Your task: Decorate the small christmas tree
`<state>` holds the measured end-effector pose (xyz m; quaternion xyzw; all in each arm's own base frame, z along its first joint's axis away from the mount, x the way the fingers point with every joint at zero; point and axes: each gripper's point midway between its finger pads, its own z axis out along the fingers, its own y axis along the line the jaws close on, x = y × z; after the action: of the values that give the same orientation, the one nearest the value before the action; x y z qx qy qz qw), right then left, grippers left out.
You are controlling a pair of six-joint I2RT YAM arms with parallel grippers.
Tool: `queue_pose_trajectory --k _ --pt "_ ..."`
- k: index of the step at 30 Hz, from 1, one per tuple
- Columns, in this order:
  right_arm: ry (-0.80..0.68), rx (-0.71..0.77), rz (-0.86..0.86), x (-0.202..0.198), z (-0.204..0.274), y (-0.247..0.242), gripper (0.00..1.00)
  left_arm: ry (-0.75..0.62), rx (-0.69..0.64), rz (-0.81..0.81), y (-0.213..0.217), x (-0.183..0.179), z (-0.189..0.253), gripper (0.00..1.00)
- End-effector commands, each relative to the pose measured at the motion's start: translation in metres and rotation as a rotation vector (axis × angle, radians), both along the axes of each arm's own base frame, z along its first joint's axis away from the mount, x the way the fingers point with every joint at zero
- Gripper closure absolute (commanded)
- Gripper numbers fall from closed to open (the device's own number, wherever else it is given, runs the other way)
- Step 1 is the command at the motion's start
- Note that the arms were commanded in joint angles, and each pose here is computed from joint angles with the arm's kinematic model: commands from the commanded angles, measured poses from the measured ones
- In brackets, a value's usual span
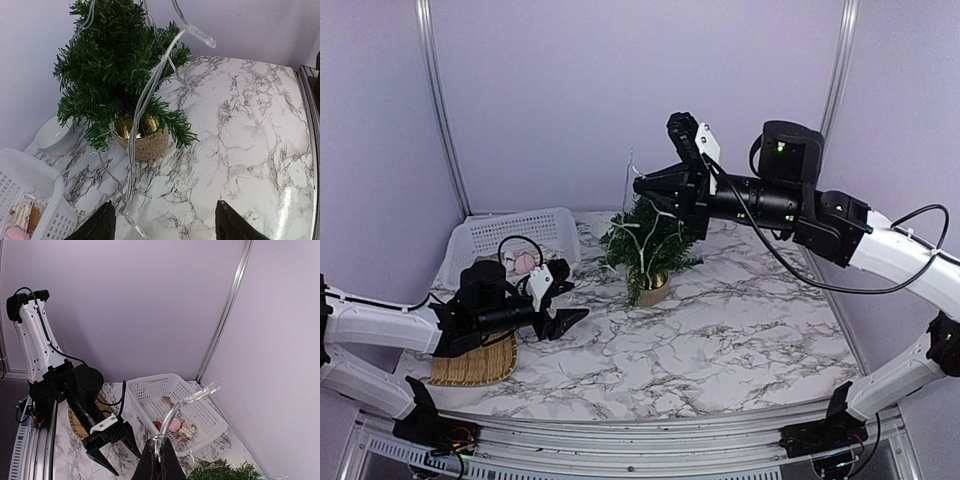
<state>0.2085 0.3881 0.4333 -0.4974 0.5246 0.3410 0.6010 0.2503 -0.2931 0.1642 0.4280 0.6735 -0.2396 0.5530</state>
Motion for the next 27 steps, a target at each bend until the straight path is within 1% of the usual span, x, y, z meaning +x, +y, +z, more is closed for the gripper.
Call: queue_pose_trajectory --k 1,2,8,10,12,13,18,22,26,27 --pt "-0.019 0.059 -0.013 -0.001 0.03 -0.012 1.0 -0.096 -0.047 -0.001 -0.012 0.016 0.017 0.36" --pt "-0.02 0.06 -0.013 -0.001 0.031 -0.012 1.0 -0.106 -0.054 0.007 -0.013 0.019 0.019 0.38" --pt "-0.016 0.069 -0.017 0.001 0.032 -0.016 1.0 -0.154 -0.114 0.082 -0.012 0.037 0.035 0.69" --pt "-0.013 0.073 -0.019 0.002 0.032 -0.017 1.0 -0.165 -0.137 0.1 -0.01 0.041 0.041 0.8" --pt "-0.013 0.08 -0.026 0.004 0.033 -0.019 1.0 -0.166 -0.148 0.106 -0.01 0.042 0.044 0.95" --pt "-0.013 0.084 -0.035 0.006 0.034 -0.021 1.0 -0.17 -0.155 0.109 -0.008 0.042 0.047 1.0" --pt "-0.007 0.108 -0.102 0.019 0.035 -0.034 1.0 -0.204 -0.168 0.15 0.009 0.037 0.069 1.0" --pt "-0.002 0.131 -0.142 0.028 0.034 -0.043 1.0 -0.217 -0.12 0.168 0.021 0.032 0.087 1.0" --pt "0.016 0.124 -0.166 0.035 0.026 -0.044 1.0 -0.244 -0.067 0.236 0.038 0.033 0.105 1.0" --pt "0.003 0.144 -0.176 0.037 0.031 -0.046 1.0 -0.254 -0.058 0.245 0.041 0.032 0.11 1.0"
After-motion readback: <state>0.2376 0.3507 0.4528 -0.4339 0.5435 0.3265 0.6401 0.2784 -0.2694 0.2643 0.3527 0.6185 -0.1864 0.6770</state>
